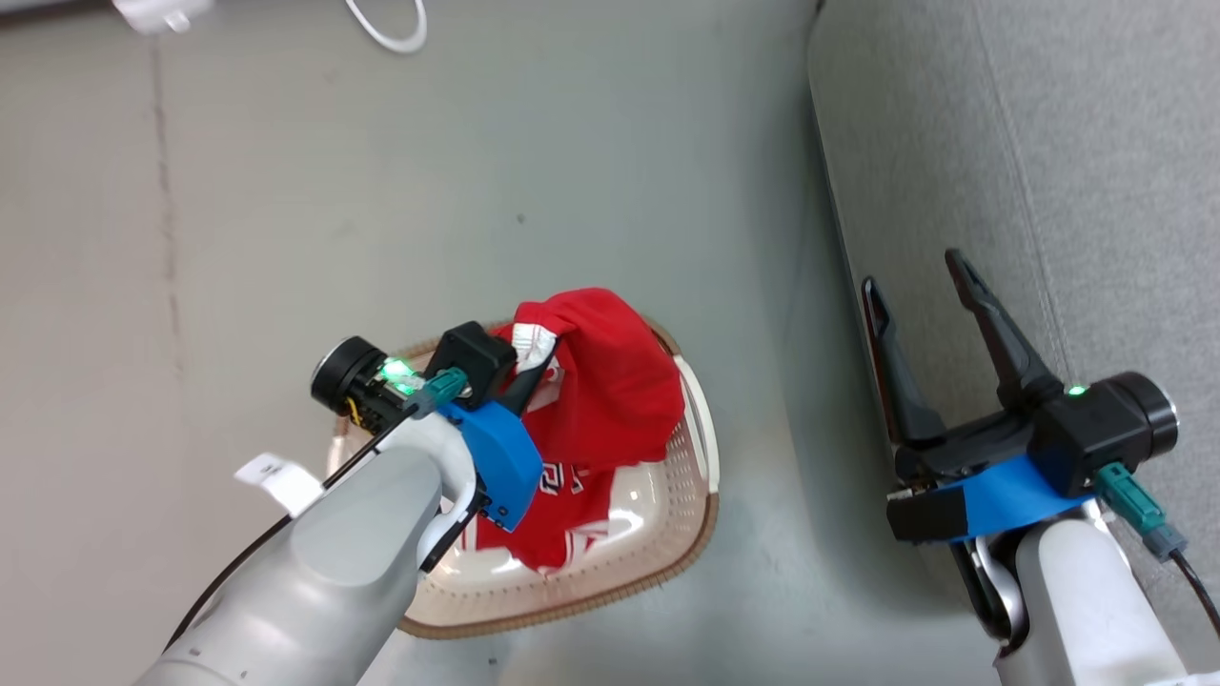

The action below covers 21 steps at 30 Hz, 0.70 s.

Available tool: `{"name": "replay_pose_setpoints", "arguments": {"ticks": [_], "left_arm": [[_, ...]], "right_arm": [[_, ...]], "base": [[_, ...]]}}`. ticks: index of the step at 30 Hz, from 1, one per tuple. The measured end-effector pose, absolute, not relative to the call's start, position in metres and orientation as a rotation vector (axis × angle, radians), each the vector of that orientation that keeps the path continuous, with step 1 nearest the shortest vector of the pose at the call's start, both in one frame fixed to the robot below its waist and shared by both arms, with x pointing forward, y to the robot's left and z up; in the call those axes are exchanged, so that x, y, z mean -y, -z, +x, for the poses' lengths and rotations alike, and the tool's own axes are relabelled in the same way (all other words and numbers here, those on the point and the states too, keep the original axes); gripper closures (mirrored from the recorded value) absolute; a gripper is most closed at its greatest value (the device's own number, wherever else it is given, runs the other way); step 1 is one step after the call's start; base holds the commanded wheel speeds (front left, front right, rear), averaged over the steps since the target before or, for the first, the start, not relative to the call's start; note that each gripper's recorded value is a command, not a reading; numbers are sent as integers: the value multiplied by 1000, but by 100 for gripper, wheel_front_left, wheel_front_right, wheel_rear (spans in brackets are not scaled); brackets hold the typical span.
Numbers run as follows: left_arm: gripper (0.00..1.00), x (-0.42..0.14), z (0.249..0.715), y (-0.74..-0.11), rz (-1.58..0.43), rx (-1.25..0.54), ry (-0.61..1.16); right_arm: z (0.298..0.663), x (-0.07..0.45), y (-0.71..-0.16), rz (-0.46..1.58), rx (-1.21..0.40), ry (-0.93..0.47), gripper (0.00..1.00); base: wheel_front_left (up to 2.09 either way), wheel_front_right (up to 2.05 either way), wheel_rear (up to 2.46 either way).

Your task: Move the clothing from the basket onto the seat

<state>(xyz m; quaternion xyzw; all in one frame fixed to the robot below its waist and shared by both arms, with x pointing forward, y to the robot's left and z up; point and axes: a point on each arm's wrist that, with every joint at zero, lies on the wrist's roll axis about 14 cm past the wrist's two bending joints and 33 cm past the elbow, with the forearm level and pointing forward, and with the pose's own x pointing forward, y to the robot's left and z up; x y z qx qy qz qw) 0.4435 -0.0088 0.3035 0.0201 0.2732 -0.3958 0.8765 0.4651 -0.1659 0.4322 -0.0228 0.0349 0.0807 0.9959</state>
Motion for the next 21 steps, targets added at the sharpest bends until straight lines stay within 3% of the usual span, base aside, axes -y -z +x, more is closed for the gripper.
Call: {"name": "replay_pose_setpoints", "arguments": {"ticks": [21], "left_arm": [[100,-27,458,-481,8,-80,650]], "right_arm": [[415,141,-492,-12,44,-209,0]], "base": [[0,0,0]]}}
